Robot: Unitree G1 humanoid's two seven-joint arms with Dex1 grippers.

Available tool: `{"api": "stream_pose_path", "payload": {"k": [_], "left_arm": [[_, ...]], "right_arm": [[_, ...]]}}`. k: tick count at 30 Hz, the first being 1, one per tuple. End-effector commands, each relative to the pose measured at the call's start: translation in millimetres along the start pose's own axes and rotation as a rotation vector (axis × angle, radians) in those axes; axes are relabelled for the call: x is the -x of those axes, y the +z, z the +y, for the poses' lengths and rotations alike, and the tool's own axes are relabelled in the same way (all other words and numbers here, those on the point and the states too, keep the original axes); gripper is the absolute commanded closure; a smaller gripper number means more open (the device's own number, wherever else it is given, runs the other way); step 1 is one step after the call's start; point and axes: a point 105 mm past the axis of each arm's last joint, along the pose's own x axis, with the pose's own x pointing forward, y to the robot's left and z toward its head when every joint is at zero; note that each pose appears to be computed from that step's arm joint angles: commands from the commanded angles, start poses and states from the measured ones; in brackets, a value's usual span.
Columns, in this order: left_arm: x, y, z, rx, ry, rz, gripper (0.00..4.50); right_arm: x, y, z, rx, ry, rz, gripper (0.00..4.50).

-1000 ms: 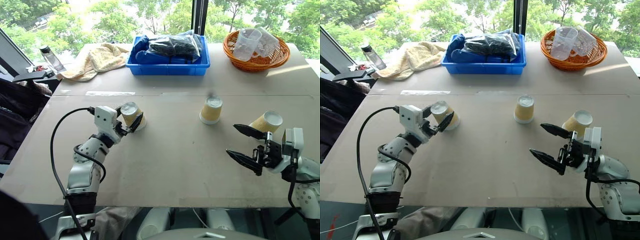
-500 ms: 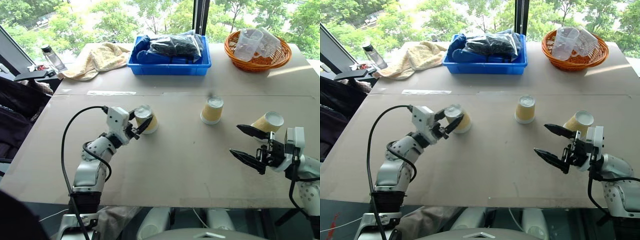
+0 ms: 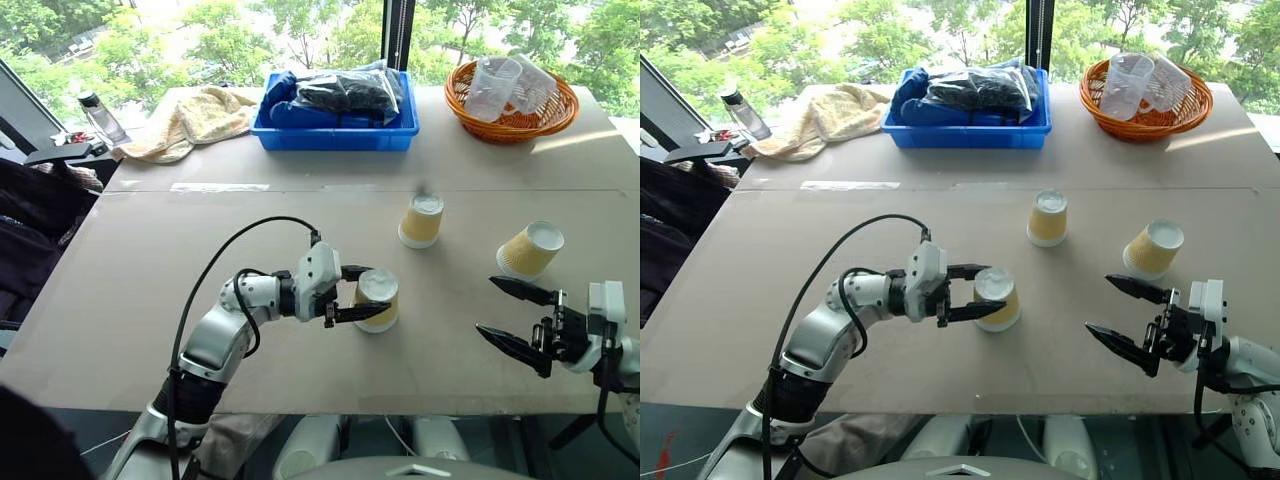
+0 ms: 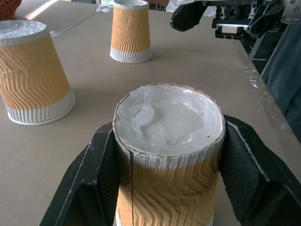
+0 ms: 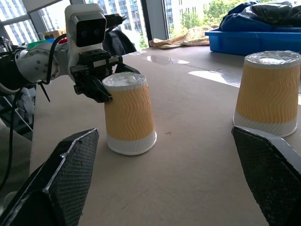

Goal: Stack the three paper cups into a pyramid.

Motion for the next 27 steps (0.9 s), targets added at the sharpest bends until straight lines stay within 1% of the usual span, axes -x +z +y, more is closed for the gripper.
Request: {"api": "stream_pose_path", "payload": {"k": [1, 2, 3, 6, 7, 10, 12, 14, 17, 19, 21, 23, 25, 27], "left_arm": [[1, -1, -2, -0.026, -0.029, 0.011, 2.17], [1, -1, -2, -0.034, -0.027, 0.005, 2.17], [1, -1, -2, -0.040, -0.027, 0.002, 1.37], [2, 8, -6, -0.061, -0.056, -0.050, 0.11], [4, 13, -7, -0.065, -0.063, -0.067, 0.04], [10, 24, -8, -0.092, -0.057, -0.077, 0.04], [16, 33, -8, -0.096, -0.042, -0.092, 0.04], [25, 45, -8, -0.093, -0.020, -0.109, 0.04], [45, 62, -6, -0.057, 0.027, -0.116, 0.04], [62, 67, -4, -0.023, 0.058, -0.073, 0.04], [84, 73, 6, -0.010, 0.125, -0.019, 0.04], [98, 81, 12, -0.008, 0.169, -0.006, 0.04], [110, 91, 14, -0.011, 0.193, -0.002, 0.04], [116, 97, 15, -0.014, 0.205, 0.001, 0.04]], "right_arm": [[4, 10, 2, 0.062, -0.006, -0.016, 0.00], [5, 9, 2, 0.063, -0.010, -0.015, 0.00], [5, 9, 2, 0.064, -0.012, -0.015, 0.00], [6, 10, -1, 0.082, -0.028, -0.018, 0.00], [6, 10, -2, 0.088, -0.036, -0.020, 0.00], [4, 9, -6, 0.110, -0.051, -0.014, 0.00], [-1, 11, -10, 0.118, -0.072, -0.035, 0.00], [-9, 16, -18, 0.115, -0.129, -0.070, 0.00], [-23, 13, -32, 0.138, -0.204, -0.028, 0.00], [-36, 10, -41, 0.135, -0.240, -0.009, 0.00], [-59, 4, -52, 0.147, -0.279, 0.015, 0.00], [-76, 1, -62, 0.162, -0.311, 0.036, 0.00], [-93, 3, -76, 0.167, -0.354, 0.024, 0.00], [-103, 6, -82, 0.168, -0.362, 0.002, 0.00]]}}
